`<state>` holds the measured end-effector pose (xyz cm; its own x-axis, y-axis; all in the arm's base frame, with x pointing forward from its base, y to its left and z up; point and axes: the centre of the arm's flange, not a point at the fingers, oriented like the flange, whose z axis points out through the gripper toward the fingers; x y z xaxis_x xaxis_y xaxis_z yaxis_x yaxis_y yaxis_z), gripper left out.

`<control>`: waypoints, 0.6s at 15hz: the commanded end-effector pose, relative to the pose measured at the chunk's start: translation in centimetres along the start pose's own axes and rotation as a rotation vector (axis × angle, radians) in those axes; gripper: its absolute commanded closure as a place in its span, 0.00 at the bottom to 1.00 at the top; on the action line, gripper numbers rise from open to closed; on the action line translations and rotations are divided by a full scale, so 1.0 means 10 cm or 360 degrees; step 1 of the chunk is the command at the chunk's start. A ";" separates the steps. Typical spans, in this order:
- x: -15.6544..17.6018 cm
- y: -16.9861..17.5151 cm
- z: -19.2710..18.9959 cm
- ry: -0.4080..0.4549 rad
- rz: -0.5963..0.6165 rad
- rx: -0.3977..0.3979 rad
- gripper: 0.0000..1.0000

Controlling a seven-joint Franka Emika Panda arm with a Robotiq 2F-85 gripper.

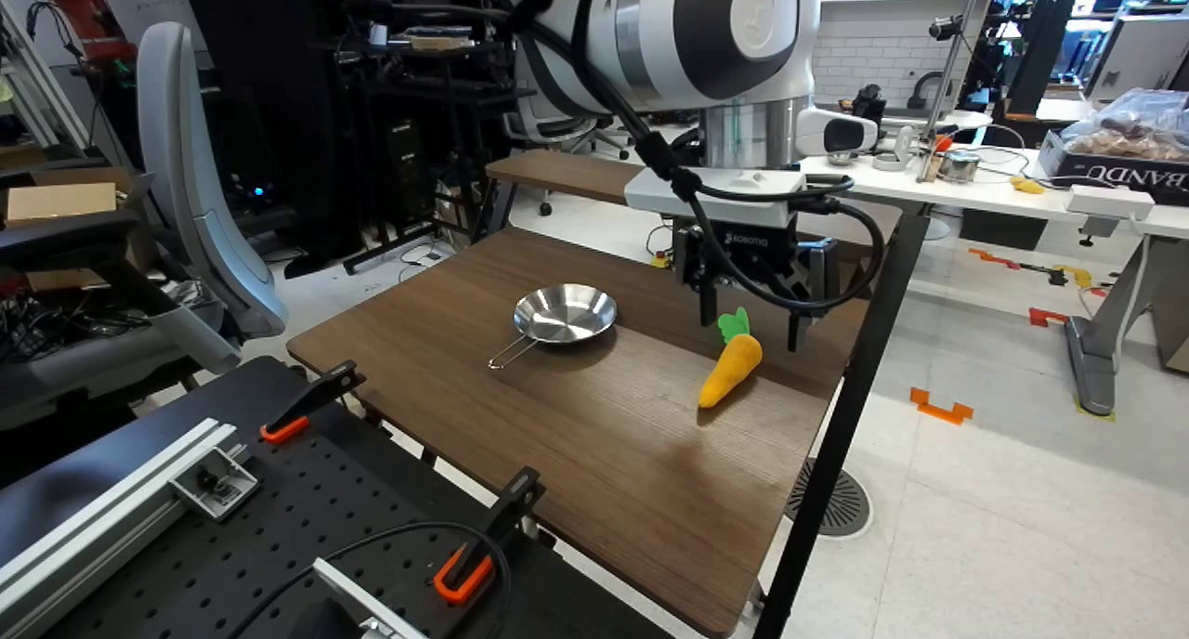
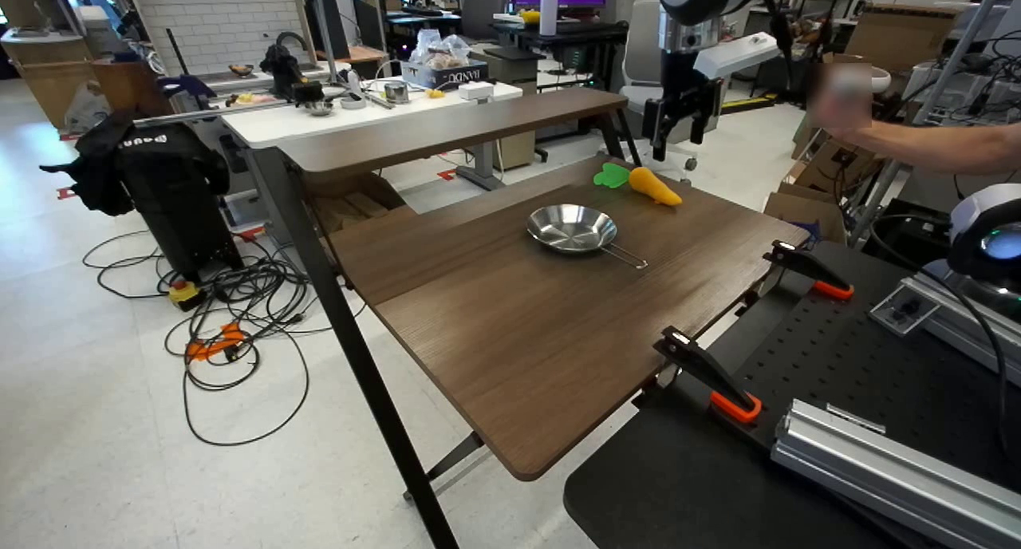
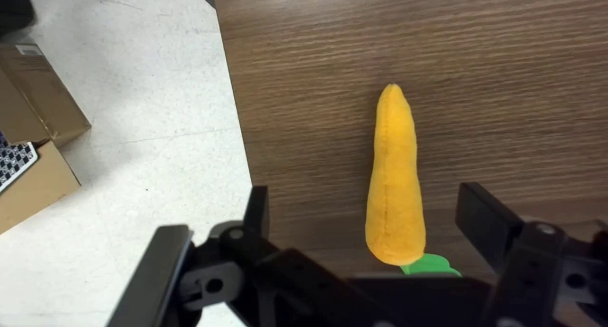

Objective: Place the carrot plush toy on the silver pan

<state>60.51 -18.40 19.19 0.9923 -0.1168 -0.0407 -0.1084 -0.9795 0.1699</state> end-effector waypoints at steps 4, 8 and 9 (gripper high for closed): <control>0.40 -0.12 0.36 -0.0003 -0.0067 0.0006 0.00; 0.46 -0.19 0.54 -0.0014 -0.0087 0.0008 0.00; 0.47 -0.21 0.57 -0.0015 -0.0092 0.0005 0.00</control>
<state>63.35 -17.56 14.34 0.9946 -0.0842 -0.0601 -0.0729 -0.9826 0.1708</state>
